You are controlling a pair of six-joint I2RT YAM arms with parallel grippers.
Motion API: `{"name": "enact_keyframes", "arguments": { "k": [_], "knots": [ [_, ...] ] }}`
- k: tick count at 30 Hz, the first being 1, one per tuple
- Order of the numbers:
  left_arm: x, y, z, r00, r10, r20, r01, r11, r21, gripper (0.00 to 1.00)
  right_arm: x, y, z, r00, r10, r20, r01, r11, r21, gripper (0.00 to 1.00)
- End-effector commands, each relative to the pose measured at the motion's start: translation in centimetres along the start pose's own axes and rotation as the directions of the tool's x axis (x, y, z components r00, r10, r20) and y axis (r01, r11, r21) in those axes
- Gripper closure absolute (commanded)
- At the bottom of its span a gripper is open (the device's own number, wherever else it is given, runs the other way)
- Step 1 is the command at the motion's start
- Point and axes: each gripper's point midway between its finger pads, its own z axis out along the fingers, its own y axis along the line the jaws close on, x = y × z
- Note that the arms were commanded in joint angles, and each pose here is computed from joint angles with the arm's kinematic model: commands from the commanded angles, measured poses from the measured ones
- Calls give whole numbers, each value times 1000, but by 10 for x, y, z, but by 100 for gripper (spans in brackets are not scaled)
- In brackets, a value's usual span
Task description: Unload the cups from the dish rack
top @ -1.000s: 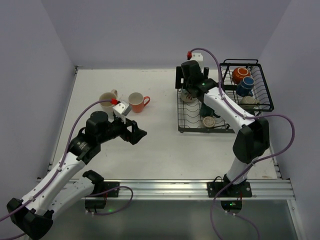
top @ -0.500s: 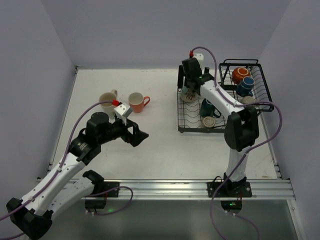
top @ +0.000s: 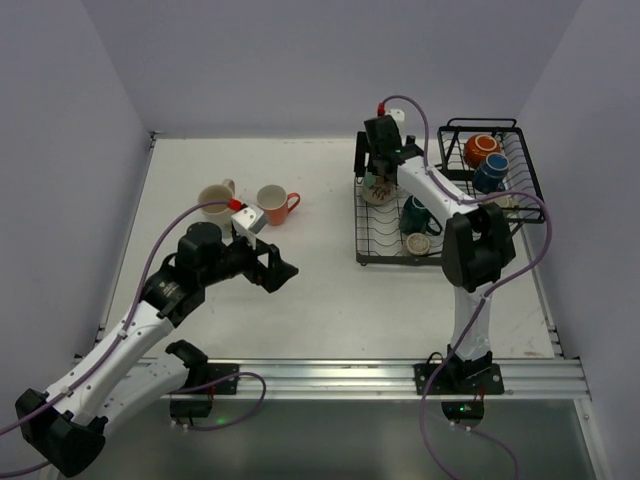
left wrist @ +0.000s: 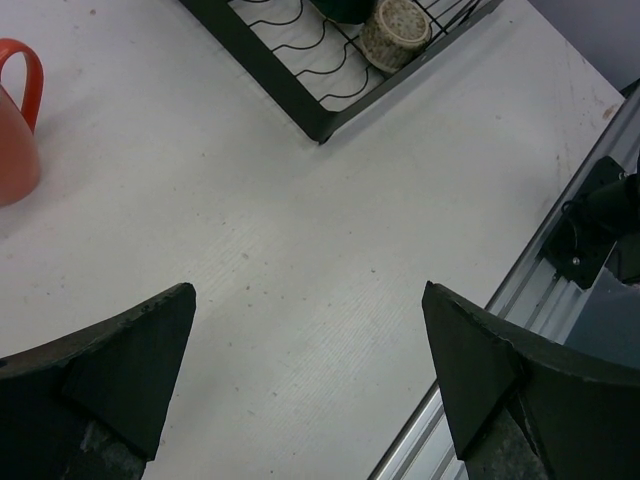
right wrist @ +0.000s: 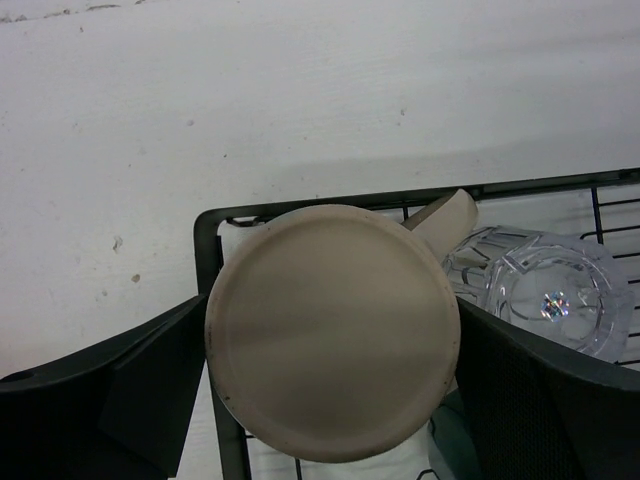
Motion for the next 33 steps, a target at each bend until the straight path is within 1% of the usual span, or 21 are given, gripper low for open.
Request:
{"name": "enact_keyframes", "arguments": {
  "k": [1, 3, 4, 6, 7, 10, 11, 14, 15, 17, 18, 20, 21, 22, 23, 24, 27, 28, 29, 31, 33],
  "knots": [
    [-6, 0, 2, 1000, 21, 20, -21, 1000, 2, 0, -20, 6, 2, 999, -7, 47, 7, 1000, -11, 3],
    [-5, 1, 3, 1000, 20, 17, -20, 1000, -3, 0, -19, 4, 3, 999, -4, 49, 4, 1000, 1, 7],
    [-6, 2, 2, 1000, 20, 19, -20, 1000, -9, 0, -22, 4, 0, 998, -1, 58, 1, 1000, 1, 19],
    [-5, 3, 3, 1000, 19, 16, -18, 1000, -14, 0, -24, 3, -3, 997, -3, 83, 3, 1000, 5, 30],
    [-4, 4, 3, 1000, 18, 13, -17, 1000, -16, 0, -32, 3, -10, 995, -1, 104, 0, 1000, 2, 40],
    [-4, 6, 4, 1000, 14, 9, -14, 1000, -22, 0, -46, 2, -22, 988, -8, 154, 5, 1000, 21, 53],
    [-2, 5, 6, 1000, 8, 1, -8, 1000, -17, 0, -55, 1, -30, 984, -2, 178, -2, 1000, 21, 59],
    [-5, -5, 7, 1000, -6, 1, 6, 999, 39, 0, -74, 1, -51, 972, 20, 232, -20, 1000, -1, 69],
    [-9, -9, 7, 1000, -7, 15, 6, 998, 56, 0, -78, 3, -57, 968, 34, 248, -31, 999, -18, 73],
    [-24, -20, 5, 997, -27, 68, 20, 994, 103, 0, -83, 2, -72, 962, 53, 267, -43, 998, -42, 75],
    [-30, -23, 3, 996, -34, 88, 23, 993, 117, 0, -87, 3, -77, 958, 68, 279, -54, 997, -57, 81],
    [-40, -29, 1, 991, -64, 117, 48, 990, 134, 0, -82, 3, -84, 955, 86, 282, -67, 995, -75, 83],
    [-46, -30, 1, 987, -75, 142, 56, 989, 138, 0, -93, 2, -98, 942, 114, 316, -87, 991, -99, 84],
    [-49, -31, 2, 980, -124, 155, 101, 985, 143, 0, -94, 2, -103, 937, 127, 326, -94, 989, -114, 85],
    [-50, -31, 5, 976, -147, 160, 123, 981, 151, 0, -90, 0, -103, 936, 130, 326, -97, 989, -114, 85],
    [-53, -31, 8, 970, -161, 180, 132, 978, 163, 0, -99, -2, -116, 922, 157, 354, -116, 984, -134, 85],
    [-56, -24, 23, 950, -237, 205, 206, 965, 162, 0, -99, -3, -126, 915, 184, 360, -130, 977, -171, 85],
    [-56, -22, 27, 936, -282, 210, 251, 954, 162, 0, -103, -2, -140, 906, 206, 371, -136, 969, -206, 85],
    [-61, -20, 35, 926, -299, 231, 262, 948, 177, 0, -94, 6, -141, 912, 221, 346, -138, 959, -249, 85],
    [-59, -18, 44, 904, -359, 232, 317, 927, 199, 0, -92, 16, -156, 905, 261, 337, -148, 934, -325, 85],
    [-62, -14, 53, 879, -396, 265, 344, 912, 222, 0, -83, 29, -175, 898, 327, 294, -178, 881, -438, 85]
  ]
}}
